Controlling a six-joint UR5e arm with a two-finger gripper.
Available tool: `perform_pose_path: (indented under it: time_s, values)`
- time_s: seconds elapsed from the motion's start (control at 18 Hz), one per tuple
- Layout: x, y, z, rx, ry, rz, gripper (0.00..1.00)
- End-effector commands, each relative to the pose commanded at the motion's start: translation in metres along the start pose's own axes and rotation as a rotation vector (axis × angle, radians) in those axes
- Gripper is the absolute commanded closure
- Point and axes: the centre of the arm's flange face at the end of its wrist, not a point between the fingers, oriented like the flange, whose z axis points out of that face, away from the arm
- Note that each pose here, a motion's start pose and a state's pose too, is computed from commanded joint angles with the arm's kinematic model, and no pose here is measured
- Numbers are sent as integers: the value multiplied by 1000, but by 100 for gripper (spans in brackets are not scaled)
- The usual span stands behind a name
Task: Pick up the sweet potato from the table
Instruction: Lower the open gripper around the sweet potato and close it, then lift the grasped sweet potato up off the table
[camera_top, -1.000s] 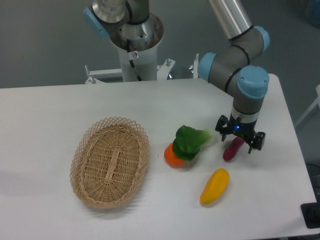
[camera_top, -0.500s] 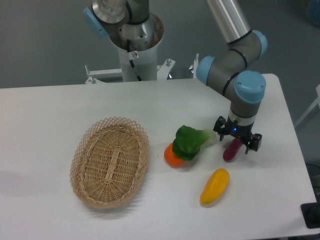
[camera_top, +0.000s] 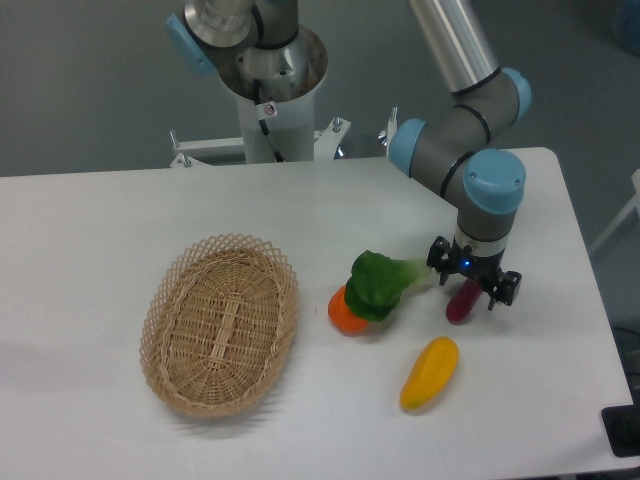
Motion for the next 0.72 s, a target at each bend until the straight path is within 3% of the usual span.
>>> perform_pose_path:
  time_s: [0.11,0.44,0.72]
  values:
    - [0,-1,-1,1,-1,2,26]
    - [-2,0,-3,1,-7,2,61]
    - [-3,-1,-6,2,-12,3,73]
